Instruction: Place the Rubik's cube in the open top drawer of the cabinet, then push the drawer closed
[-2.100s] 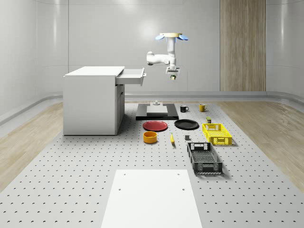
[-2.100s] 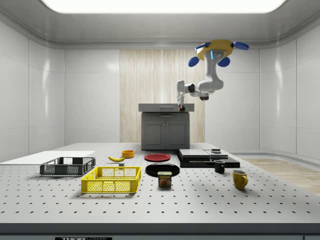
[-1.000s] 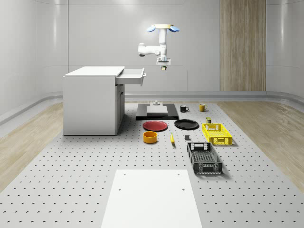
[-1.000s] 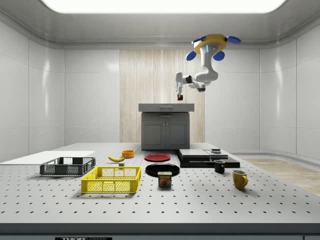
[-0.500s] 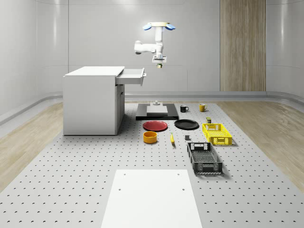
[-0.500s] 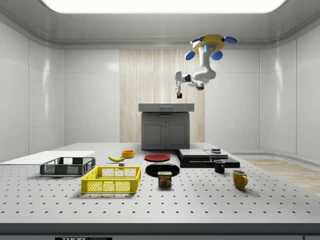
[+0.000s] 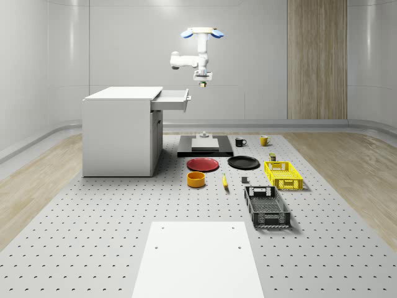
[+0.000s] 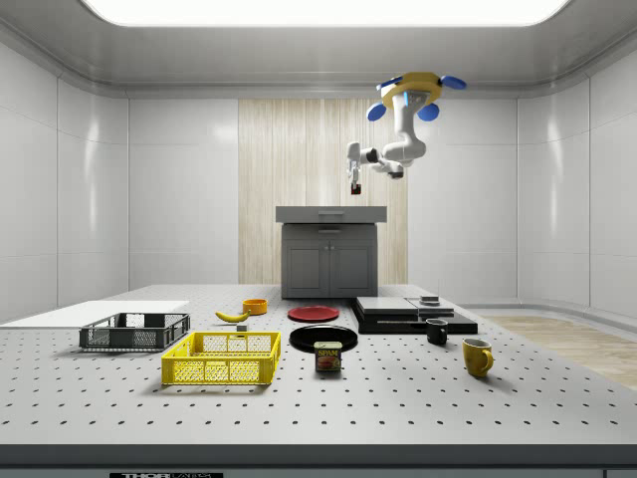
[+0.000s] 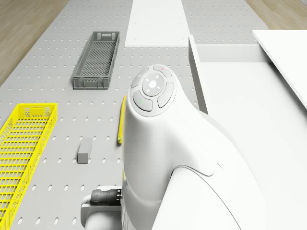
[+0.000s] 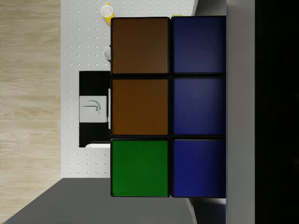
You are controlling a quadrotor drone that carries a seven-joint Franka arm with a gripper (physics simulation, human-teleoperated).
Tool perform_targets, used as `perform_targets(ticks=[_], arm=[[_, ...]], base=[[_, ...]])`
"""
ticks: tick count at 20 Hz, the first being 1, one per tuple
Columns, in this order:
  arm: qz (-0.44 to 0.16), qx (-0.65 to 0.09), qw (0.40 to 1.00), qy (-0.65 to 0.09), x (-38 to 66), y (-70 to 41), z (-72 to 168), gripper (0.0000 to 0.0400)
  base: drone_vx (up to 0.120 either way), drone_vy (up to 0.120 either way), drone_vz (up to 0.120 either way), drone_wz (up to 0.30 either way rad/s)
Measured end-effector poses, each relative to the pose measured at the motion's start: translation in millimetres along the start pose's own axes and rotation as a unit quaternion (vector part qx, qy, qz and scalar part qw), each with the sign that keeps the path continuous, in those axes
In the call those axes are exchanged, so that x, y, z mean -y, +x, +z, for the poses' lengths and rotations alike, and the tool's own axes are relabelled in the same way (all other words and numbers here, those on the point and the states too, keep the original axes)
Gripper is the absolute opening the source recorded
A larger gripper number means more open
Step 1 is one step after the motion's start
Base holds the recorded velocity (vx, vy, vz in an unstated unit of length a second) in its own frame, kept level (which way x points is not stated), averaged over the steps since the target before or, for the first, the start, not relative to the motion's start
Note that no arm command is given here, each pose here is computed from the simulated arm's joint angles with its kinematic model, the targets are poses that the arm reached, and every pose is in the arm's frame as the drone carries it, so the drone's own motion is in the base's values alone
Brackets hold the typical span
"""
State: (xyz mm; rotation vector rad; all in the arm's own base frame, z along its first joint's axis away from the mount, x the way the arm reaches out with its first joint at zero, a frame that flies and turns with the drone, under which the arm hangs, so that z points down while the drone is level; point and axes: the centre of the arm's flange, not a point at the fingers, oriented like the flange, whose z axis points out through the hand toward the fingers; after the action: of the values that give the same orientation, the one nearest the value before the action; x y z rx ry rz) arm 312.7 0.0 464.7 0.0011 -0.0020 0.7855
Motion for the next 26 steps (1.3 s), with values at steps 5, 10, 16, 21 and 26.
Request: perform_targets(ticks=[5, 10, 16, 21, 26], arm=[[0.0, 0.0, 1.0, 0.0, 0.0, 0.0, 0.0, 0.0325], [0.0, 0.0, 1.0, 0.0, 0.0, 0.0, 0.0, 0.0325], [0.0, 0.0, 1.0, 0.0, 0.0, 0.0, 0.0, 0.0325], [0.0, 0.0, 1.0, 0.0, 0.0, 0.0, 0.0, 0.0325], [0.0, 0.0, 1.0, 0.0, 0.0, 0.0, 0.0, 0.0325]], base=[[0.0, -0.12, 0.0, 0.0], [0.0, -0.12, 0.0, 0.0], [0.0, -0.12, 0.0, 0.0], [0.04, -0.12, 0.0, 0.0], [0.008, -0.12, 0.0, 0.0]])
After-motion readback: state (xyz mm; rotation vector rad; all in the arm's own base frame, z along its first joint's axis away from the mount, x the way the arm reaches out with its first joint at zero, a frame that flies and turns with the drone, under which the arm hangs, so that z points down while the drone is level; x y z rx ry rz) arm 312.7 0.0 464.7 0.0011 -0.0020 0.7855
